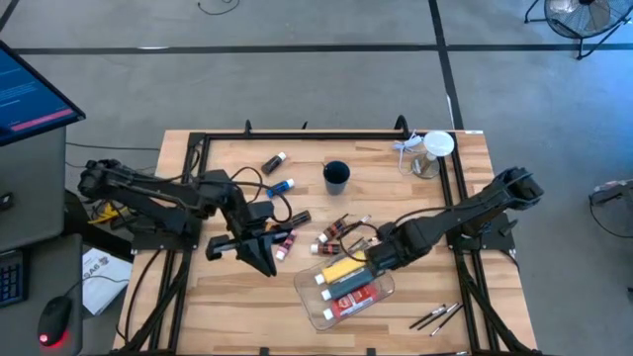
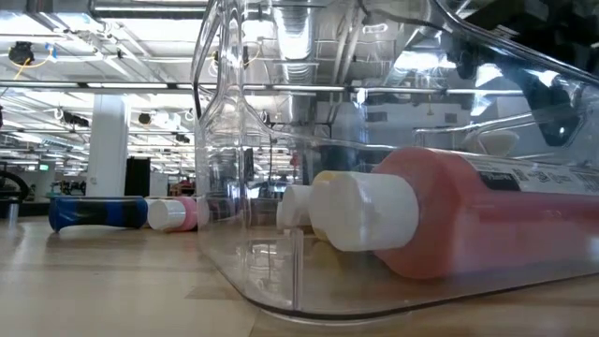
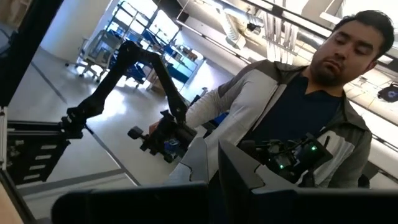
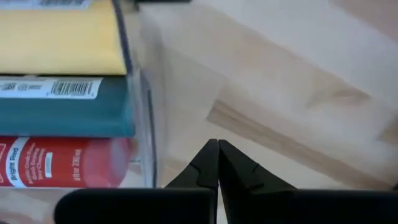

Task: Pick & Place Paint Supplies
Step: Move the transparent bin to the bottom center of the table

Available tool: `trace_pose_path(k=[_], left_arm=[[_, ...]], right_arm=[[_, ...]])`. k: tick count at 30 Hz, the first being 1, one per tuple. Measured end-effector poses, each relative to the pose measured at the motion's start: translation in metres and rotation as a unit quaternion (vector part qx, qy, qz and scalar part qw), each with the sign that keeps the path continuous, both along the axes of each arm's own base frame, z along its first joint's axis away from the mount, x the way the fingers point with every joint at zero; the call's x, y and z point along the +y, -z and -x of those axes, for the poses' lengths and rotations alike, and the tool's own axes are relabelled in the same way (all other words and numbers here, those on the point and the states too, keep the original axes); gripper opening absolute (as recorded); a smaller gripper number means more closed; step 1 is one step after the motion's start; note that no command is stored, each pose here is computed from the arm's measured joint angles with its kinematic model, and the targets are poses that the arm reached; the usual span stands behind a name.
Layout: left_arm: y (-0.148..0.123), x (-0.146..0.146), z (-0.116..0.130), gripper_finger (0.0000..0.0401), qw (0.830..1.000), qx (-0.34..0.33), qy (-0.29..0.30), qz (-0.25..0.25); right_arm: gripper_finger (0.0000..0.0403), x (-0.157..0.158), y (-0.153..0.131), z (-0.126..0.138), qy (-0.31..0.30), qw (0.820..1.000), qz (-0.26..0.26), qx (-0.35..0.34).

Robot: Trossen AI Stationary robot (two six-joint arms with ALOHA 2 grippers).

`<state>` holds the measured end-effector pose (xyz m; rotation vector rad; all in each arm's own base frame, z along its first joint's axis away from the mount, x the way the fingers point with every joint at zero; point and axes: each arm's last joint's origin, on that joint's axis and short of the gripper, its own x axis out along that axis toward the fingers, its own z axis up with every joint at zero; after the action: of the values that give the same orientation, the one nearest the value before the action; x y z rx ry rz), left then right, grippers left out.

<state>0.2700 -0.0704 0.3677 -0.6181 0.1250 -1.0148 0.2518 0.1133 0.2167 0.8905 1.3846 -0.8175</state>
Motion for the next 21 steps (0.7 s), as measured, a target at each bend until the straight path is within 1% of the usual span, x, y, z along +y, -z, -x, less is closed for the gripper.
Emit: trace_pose_path(k=[5, 7, 10, 13, 15, 17, 19, 21], left_arm=[[0.001, 0.005, -0.001, 0.0001, 1.0, 0.002, -0.007, -0.002], [0.002, 0.008, -0.003, 0.0001, 1.0, 0.012, -0.018, -0.003], [0.01, 0.015, -0.006, 0.0001, 0.998, 0.048, -0.048, -0.013], [0.022, 0.022, -0.009, 0.0001, 0.991, 0.1, -0.089, -0.032], [0.032, 0.026, -0.011, 0.0001, 0.982, 0.139, -0.12, -0.053], [0.043, 0.032, -0.01, 0.0001, 0.968, 0.182, -0.154, -0.08], [0.054, 0.037, -0.009, 0.0001, 0.948, 0.227, -0.192, -0.109], [0.065, 0.042, -0.006, 0.0001, 0.922, 0.272, -0.234, -0.143]], right_arm=[[0.0, 0.01, 0.014, -0.012, -0.008, 1.0, -0.014, -0.018], [0.0, 0.015, 0.016, -0.02, -0.015, 0.998, -0.03, -0.051], [0.0, 0.021, 0.014, -0.028, -0.024, 0.994, -0.049, -0.098], [0.0, 0.024, 0.012, -0.034, -0.04, 0.989, -0.058, -0.133], [0.0, 0.025, 0.01, -0.036, -0.042, 0.986, -0.062, -0.147], [0.0, 0.026, 0.009, -0.038, -0.047, 0.984, -0.067, -0.16], [0.0, 0.027, 0.008, -0.041, -0.055, 0.98, -0.072, -0.178], [0.0, 0.029, 0.006, -0.044, -0.061, 0.975, -0.078, -0.197]])
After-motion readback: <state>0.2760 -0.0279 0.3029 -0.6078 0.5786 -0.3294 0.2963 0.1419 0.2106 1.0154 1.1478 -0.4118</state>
